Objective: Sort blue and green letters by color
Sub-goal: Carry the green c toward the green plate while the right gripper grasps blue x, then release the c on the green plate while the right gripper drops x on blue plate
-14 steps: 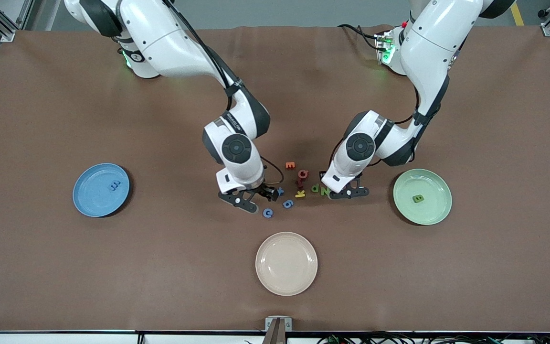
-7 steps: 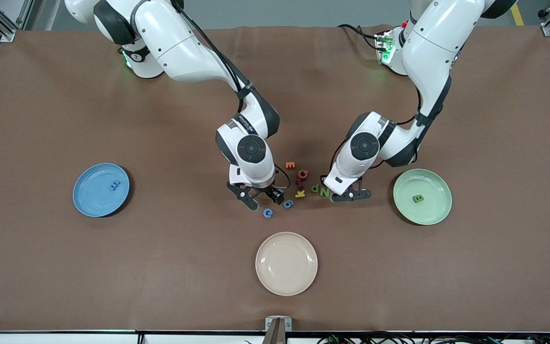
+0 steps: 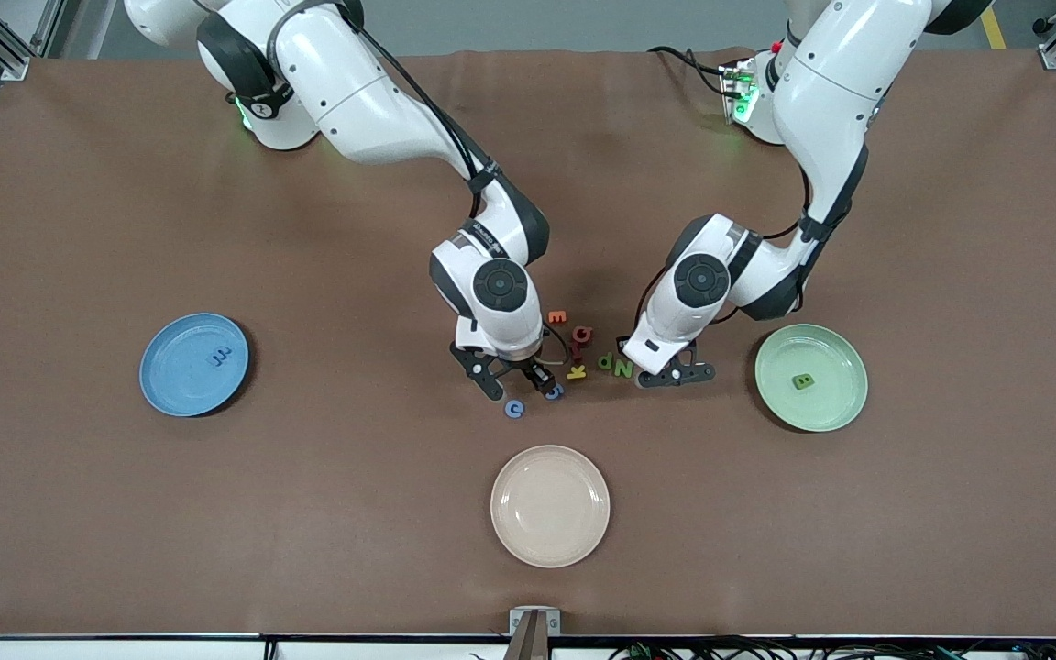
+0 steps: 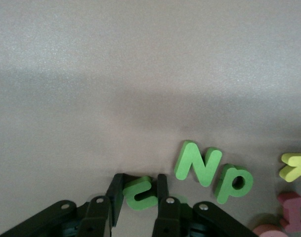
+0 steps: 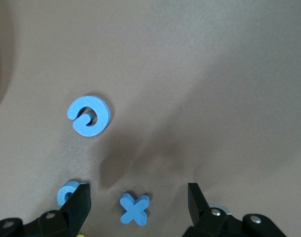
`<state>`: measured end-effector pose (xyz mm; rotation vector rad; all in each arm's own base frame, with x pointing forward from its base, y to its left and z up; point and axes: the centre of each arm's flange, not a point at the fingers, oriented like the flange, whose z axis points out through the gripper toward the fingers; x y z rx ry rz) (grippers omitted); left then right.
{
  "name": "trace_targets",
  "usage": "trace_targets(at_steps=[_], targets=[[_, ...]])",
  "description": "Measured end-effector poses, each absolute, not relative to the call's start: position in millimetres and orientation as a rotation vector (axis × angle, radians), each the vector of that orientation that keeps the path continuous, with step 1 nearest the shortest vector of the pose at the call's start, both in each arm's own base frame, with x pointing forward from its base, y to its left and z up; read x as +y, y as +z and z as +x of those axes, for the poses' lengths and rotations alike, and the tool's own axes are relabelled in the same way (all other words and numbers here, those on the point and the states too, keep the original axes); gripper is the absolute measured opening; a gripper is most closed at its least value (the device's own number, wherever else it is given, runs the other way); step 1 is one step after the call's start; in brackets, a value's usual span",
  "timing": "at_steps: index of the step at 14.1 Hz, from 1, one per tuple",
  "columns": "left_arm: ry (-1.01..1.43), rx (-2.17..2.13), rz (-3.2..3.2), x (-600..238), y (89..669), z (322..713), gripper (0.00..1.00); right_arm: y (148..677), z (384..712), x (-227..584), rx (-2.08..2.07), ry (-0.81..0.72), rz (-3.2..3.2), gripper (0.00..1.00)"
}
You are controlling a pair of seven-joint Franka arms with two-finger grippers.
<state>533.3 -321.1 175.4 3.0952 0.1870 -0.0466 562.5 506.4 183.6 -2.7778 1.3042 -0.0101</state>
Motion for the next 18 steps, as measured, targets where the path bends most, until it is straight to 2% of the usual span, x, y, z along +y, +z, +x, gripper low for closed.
trace_targets(at_steps=[2, 4, 5, 6, 7, 9, 13, 16, 17, 18], targets=[[-0.047, 0.202, 3.094, -321, 175, 533, 0.32, 180, 559, 509, 1.297, -0.007, -2.786, 0.84], [-0.057, 0.213, 3.099, -317, 176, 535, 0.32, 180, 557, 511, 1.293, -0.007, -2.788, 0.72], [-0.076, 0.227, 3.11, -311, 177, 537, 0.32, 180, 557, 512, 1.292, -0.007, -2.788, 0.72], [-0.096, 0.239, 3.122, -303, 180, 540, 0.32, 180, 557, 512, 1.293, -0.006, -2.789, 0.67], [-0.109, 0.245, 3.133, -294, 187, 544, 0.32, 180, 557, 512, 1.293, -0.006, -2.789, 0.67], [-0.112, 0.243, 3.146, -274, 206, 555, 0.32, 180, 556, 512, 1.292, -0.005, -2.791, 0.58], [-0.113, 0.192, 3.164, -216, 239, 577, 0.32, 181, 554, 514, 1.288, 0.0, -2.797, 0.51], [-0.159, 0.177, 3.173, -163, 242, 586, 0.32, 181, 550, 519, 1.276, 0.001, -2.803, 0.46], [-0.169, 0.169, 3.172, -145, 240, 589, 0.32, 181, 549, 520, 1.275, 0.005, -2.809, 0.4], [-0.178, 0.159, 3.17, -128, 238, 591, 0.32, 183, 548, 521, 1.273, 0.005, -2.813, 0.28]])
